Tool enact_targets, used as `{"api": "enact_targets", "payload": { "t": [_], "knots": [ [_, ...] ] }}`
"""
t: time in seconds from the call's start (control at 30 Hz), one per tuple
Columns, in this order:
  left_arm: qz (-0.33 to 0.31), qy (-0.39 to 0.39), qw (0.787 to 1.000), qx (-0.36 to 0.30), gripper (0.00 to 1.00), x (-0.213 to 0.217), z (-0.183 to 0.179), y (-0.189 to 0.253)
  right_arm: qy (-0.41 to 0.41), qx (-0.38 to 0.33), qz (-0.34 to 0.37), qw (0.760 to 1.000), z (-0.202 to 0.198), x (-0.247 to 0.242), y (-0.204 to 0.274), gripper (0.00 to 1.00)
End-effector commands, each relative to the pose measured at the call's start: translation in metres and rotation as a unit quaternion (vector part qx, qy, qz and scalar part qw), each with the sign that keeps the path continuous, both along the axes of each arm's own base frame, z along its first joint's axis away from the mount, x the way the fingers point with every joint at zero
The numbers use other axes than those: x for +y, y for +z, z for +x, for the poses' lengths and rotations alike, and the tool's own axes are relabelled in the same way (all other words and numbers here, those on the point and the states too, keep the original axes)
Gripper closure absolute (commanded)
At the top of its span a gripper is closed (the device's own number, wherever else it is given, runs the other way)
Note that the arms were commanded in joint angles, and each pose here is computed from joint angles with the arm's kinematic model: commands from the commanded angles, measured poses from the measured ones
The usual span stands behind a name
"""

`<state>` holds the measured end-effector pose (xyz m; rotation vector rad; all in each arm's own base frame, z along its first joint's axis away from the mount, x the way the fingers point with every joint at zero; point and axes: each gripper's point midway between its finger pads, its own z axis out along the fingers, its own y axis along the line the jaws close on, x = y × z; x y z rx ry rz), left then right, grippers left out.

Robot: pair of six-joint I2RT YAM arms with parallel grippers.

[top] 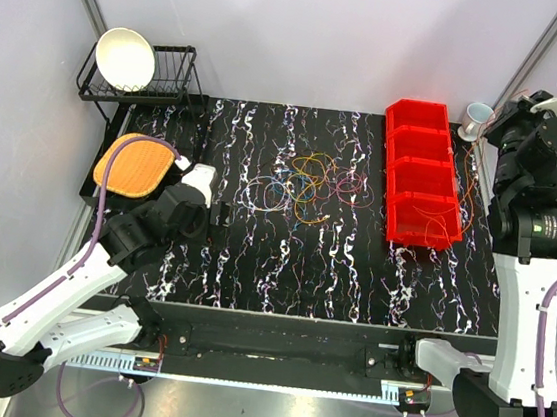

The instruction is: Untangle the cables

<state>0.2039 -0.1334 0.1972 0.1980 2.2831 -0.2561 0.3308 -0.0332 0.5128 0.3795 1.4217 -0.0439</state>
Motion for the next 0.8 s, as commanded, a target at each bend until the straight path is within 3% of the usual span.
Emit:
{"api": "enact_targets", "payload": {
  "t": [0.0, 0.3, 0.77],
  "knots": [
    [-0.005, 0.006, 1.0, -0.014, 0.01, -0.001, 0.005, 0.004, -0.002, -0.003, -0.005, 1.0, 0.005, -0.002, -0.002, 1.0],
    [-0.005, 0.007, 1.0, -0.015, 0.01, -0.002, 0.006, 0.004, -0.008, 0.011, -0.011, 1.0, 0.018, -0.003, -0.016, 1.0],
    [-0.002, 0.009, 1.0, -0.016, 0.01, -0.001, 0.006, 0.004, -0.001, -0.019, -0.004, 1.0, 0.035, 0.0, 0.017, 1.0]
  ]
}}
